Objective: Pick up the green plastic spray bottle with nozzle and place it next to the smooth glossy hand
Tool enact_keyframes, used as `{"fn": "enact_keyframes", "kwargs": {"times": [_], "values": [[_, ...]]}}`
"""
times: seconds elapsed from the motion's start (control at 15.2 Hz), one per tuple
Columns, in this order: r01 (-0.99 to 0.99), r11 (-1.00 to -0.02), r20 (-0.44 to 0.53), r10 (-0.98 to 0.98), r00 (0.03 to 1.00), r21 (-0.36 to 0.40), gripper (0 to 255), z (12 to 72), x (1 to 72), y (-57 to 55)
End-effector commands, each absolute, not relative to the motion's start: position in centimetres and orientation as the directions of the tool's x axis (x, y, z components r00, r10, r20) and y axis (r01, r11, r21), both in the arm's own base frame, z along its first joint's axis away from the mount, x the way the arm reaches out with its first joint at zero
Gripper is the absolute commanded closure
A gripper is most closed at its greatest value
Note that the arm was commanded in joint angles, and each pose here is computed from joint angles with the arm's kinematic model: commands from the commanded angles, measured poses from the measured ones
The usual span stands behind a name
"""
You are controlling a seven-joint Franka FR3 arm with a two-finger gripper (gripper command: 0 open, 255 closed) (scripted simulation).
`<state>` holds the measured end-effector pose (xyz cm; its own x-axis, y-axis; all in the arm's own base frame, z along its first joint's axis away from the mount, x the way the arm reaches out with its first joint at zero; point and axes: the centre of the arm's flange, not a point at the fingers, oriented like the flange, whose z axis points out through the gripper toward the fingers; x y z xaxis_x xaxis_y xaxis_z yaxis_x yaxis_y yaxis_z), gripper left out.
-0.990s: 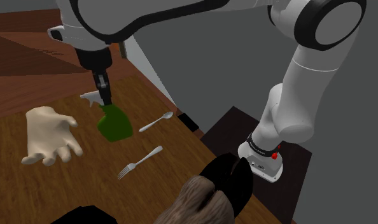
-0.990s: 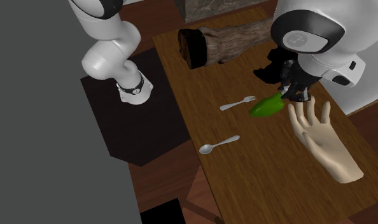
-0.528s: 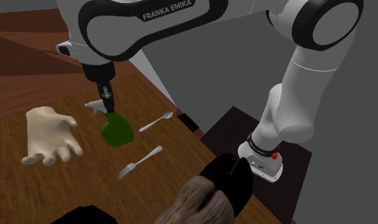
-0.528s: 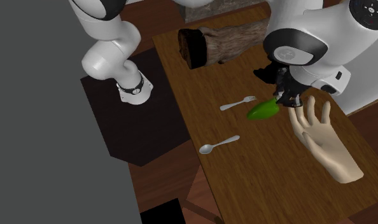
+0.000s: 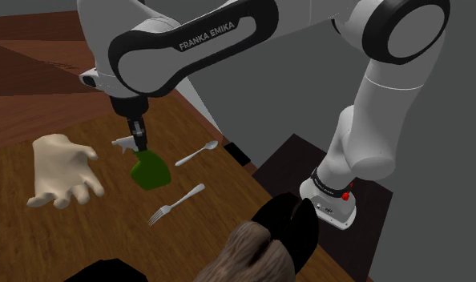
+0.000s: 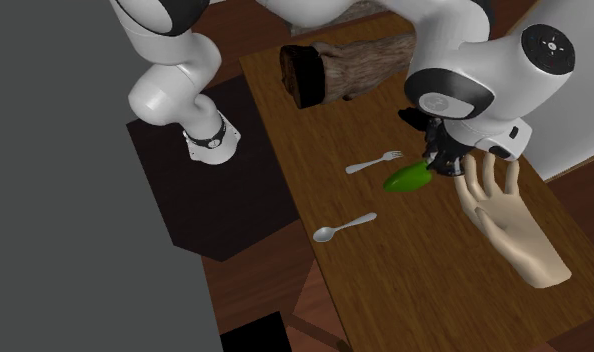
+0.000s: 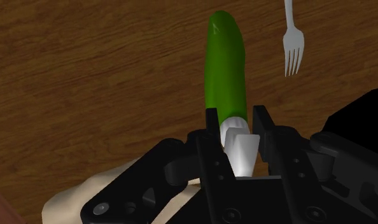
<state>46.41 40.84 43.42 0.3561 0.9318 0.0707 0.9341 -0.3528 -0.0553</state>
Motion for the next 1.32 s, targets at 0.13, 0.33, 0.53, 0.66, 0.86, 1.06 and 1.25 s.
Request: {"fn": "enact_keyframes", "kwargs": {"times": [0.13,0.33,0.53,0.66,0.86,1.06,1.25], "values": [[0.934,-0.353,0.071,0.932,0.356,-0.055,255,43.2,46.4,40.8],[0.934,-0.353,0.071,0.932,0.356,-0.055,255,43.2,46.4,40.8],[0.934,-0.353,0.071,0.932,0.356,-0.055,0,43.2,46.4,40.8],[0.934,-0.353,0.071,0.932,0.356,-0.055,0,43.2,46.4,40.8],[0.934,-0.353,0.071,0.932,0.356,-0.055,0,45.8,46.4,40.6],[0.934,-0.353,0.071,0.932,0.356,-0.055,0,48.2,46.5,40.4],[0.934,-0.353,0.071,0.932,0.356,-0.055,0,48.2,46.5,40.4]]}}
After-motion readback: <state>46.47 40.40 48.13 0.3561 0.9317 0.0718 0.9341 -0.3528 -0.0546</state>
